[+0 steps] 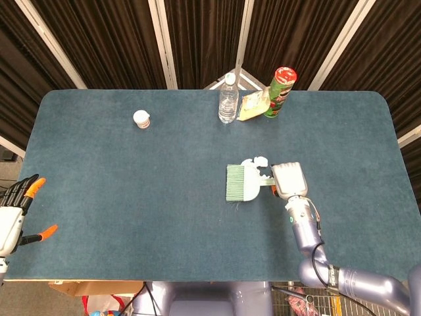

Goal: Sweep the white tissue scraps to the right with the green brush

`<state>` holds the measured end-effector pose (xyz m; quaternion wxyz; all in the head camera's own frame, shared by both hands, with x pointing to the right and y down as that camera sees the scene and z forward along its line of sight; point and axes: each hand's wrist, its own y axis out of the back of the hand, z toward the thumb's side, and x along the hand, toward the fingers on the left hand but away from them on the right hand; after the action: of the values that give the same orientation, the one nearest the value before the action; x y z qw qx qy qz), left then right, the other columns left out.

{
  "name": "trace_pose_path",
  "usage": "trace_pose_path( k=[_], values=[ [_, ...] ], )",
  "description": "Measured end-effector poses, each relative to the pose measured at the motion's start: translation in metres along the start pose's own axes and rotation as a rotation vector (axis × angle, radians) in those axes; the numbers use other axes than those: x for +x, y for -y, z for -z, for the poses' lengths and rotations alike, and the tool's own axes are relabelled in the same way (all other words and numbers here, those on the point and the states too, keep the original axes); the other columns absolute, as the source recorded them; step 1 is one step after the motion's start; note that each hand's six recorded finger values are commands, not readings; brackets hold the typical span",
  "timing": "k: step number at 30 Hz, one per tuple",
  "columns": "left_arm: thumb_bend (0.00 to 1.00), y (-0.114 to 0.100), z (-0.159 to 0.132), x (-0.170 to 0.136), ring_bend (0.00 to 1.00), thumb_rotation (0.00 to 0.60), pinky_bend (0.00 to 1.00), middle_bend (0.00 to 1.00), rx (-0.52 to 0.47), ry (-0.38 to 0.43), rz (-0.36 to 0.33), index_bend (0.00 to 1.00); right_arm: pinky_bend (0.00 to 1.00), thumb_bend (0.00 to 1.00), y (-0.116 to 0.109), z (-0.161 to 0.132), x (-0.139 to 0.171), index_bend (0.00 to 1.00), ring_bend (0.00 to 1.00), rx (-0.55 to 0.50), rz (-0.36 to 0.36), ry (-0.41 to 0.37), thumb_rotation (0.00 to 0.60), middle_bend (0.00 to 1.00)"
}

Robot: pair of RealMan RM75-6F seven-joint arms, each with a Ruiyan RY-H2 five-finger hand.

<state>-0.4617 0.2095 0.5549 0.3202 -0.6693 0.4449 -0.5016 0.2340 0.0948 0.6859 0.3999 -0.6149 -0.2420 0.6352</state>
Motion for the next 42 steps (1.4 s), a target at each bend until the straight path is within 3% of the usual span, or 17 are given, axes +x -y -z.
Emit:
trace_pose_path(
  k=[11, 21, 29, 35, 42],
  values=[
    [0.00, 0.001, 0.000, 0.001, 0.00, 0.600, 0.02, 0.00, -0.015, 0.000, 0.014, 0.00, 0.88, 0.61, 0.000, 0.019, -0.022, 0.75, 1.00, 0.161, 0.015, 0.058, 0.600, 1.00],
    [0.00, 0.000, -0.003, -0.001, 0.00, 0.600, 0.02, 0.00, -0.021, 0.009, 0.012, 0.00, 0.88, 0.61, -0.023, 0.085, -0.019, 0.75, 1.00, 0.358, 0.055, 0.179, 0.600, 1.00],
    [0.00, 0.002, -0.005, 0.000, 0.00, 0.600, 0.02, 0.00, -0.019, 0.010, 0.016, 0.00, 0.88, 0.61, -0.047, 0.126, -0.006, 0.75, 1.00, 0.452, 0.081, 0.263, 0.600, 1.00],
    [0.00, 0.004, -0.008, 0.001, 0.00, 0.600, 0.02, 0.00, -0.014, 0.016, 0.024, 0.00, 0.88, 0.61, -0.070, 0.113, 0.000, 0.75, 1.00, 0.377, 0.118, 0.241, 0.600, 1.00],
    [0.00, 0.005, -0.009, 0.002, 0.00, 0.600, 0.02, 0.00, -0.015, 0.019, 0.025, 0.00, 0.88, 0.61, -0.101, 0.062, 0.000, 0.75, 1.00, 0.313, 0.178, 0.149, 0.600, 1.00]
  ],
)
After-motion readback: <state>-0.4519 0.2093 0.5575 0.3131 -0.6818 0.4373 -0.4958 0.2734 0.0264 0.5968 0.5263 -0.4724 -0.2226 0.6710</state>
